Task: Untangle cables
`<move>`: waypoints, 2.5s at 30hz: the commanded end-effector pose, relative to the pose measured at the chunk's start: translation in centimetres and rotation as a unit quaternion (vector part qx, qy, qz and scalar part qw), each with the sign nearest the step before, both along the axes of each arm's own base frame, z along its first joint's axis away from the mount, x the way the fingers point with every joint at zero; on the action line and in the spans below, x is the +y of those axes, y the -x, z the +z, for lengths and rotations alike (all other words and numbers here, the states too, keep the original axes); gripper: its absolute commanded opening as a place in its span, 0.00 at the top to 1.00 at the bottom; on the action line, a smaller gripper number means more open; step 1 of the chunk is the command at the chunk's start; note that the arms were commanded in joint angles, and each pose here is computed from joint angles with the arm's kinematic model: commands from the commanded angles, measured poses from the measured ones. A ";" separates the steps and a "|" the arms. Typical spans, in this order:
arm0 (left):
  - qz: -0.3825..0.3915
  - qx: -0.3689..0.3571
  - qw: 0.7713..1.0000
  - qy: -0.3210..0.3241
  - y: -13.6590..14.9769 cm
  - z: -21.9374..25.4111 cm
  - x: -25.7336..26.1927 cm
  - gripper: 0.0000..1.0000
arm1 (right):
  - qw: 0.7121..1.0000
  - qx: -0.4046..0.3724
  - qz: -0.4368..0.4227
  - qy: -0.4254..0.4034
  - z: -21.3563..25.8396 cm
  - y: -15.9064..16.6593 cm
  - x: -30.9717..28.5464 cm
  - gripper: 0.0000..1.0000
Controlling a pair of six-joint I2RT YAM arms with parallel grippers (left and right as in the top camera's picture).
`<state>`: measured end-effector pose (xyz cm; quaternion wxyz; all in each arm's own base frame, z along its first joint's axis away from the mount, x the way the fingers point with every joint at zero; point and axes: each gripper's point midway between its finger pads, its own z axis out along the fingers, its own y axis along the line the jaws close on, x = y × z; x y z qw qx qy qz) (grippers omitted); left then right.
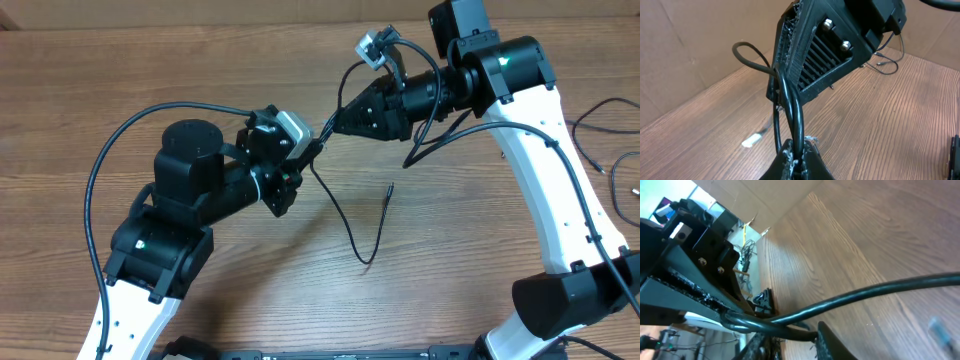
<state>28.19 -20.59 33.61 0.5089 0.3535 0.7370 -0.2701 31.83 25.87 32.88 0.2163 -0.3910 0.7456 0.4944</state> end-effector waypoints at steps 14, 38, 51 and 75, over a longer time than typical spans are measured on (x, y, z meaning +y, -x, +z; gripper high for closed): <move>-0.006 0.001 1.000 0.010 0.0 0.7 -0.5 0.93 | 1.000 -0.016 0.005 -0.008 0.7 0.1 0.4 0.96; 0.020 0.014 1.000 -0.007 -0.4 -0.3 0.2 0.93 | 0.991 0.037 -0.126 0.013 0.0 -4.5 -6.4 0.64; 0.019 0.007 1.000 -0.003 -0.6 0.0 0.0 0.93 | 0.991 0.092 -0.089 0.041 -1.4 -0.8 -6.3 0.47; 0.177 0.116 0.977 -0.041 -2.0 -4.5 4.2 0.96 | 0.981 0.063 -0.112 0.142 -5.2 -1.8 -6.4 0.34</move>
